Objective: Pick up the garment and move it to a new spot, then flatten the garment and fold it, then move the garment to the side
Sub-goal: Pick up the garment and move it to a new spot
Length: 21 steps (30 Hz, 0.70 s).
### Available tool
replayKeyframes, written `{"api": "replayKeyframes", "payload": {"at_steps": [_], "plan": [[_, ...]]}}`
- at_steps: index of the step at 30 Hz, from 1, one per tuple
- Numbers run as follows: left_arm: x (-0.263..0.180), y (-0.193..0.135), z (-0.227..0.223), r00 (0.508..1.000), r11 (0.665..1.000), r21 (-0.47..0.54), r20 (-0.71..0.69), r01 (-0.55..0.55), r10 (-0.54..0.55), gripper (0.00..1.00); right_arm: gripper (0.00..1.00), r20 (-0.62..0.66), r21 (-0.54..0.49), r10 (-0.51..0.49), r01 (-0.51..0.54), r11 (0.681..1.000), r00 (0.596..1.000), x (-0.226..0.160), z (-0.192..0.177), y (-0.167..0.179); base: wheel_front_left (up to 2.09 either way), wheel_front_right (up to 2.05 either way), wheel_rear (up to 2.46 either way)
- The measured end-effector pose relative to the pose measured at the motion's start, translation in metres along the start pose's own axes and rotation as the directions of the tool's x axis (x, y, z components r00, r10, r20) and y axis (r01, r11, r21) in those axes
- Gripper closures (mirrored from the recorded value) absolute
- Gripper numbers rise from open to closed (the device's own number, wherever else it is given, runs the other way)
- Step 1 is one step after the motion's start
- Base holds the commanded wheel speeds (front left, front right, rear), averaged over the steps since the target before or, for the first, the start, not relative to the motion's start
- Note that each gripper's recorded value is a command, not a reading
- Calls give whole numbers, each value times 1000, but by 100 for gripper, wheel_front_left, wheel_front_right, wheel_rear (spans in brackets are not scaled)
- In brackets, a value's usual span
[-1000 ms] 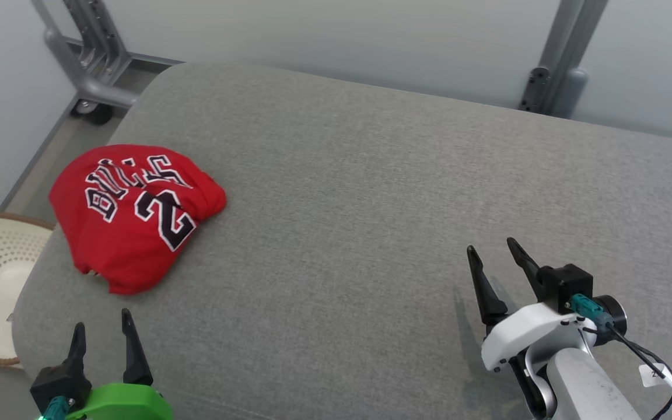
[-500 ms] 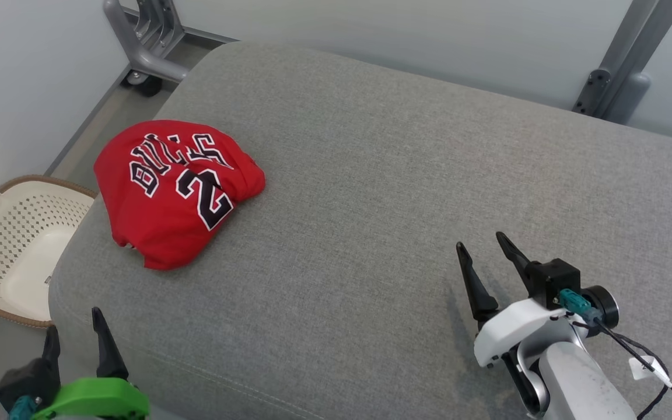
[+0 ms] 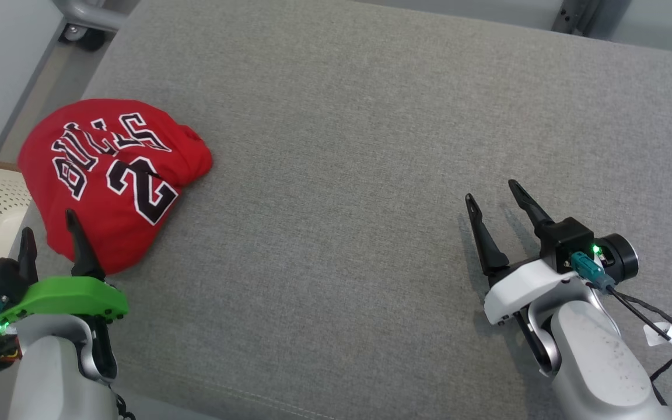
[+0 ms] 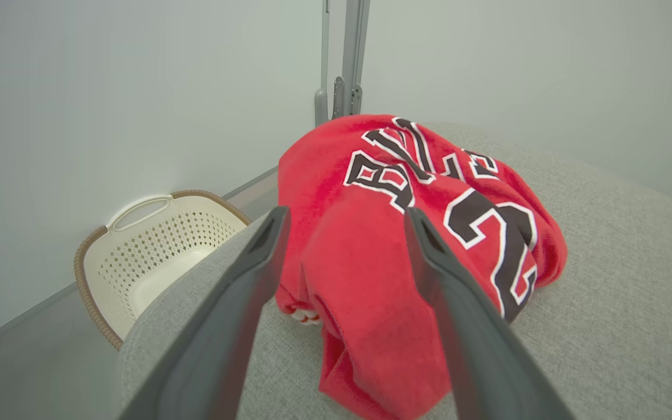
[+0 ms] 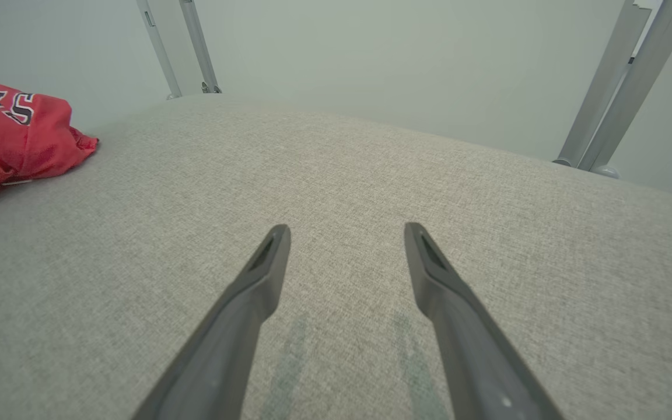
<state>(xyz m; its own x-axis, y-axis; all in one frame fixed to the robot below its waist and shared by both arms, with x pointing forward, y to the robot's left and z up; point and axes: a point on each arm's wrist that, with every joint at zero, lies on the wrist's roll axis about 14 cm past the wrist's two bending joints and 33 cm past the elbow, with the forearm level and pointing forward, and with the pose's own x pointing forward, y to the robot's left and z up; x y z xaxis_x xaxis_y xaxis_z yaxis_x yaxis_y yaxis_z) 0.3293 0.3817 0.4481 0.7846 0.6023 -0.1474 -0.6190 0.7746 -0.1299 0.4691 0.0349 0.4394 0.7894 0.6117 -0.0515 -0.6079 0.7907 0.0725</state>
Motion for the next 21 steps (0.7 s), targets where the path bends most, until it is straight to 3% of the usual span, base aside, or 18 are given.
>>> {"api": "replayKeyframes", "payload": {"at_steps": [5, 13, 14, 15, 16, 21], "plan": [[31, -12, -13, 998, 999, 27, -61, 26, -24, 0, 0, 8, -8, -24, 24, 1000, 1000, 2, -3, -17, 0, 0, 0], [50, -21, -73, 958, 998, 53, -285, 40, -23, 0, 0, -6, -11, -99, 99, 995, 995, -9, -12, -49, 0, 0, 0], [50, -22, -81, 950, 998, 52, -310, 39, -21, 5, 0, -10, -11, -111, 111, 994, 994, -11, -14, -53, 0, 0, 0], [50, -25, -87, 942, 997, 58, -334, 47, -25, 58, 0, -13, -11, -123, 123, 992, 992, -13, -16, -58, 0, 0, 0], [52, -27, -93, 936, 997, 59, -351, 52, -28, 100, 0, -18, -9, -140, 140, 990, 990, -16, -18, -63, 0, 0, 0], [60, -40, -97, 930, 995, 54, -364, 86, -60, 100, 0, -27, -1, -183, 183, 983, 983, -25, -21, -76, 0, 0, 0]]}}
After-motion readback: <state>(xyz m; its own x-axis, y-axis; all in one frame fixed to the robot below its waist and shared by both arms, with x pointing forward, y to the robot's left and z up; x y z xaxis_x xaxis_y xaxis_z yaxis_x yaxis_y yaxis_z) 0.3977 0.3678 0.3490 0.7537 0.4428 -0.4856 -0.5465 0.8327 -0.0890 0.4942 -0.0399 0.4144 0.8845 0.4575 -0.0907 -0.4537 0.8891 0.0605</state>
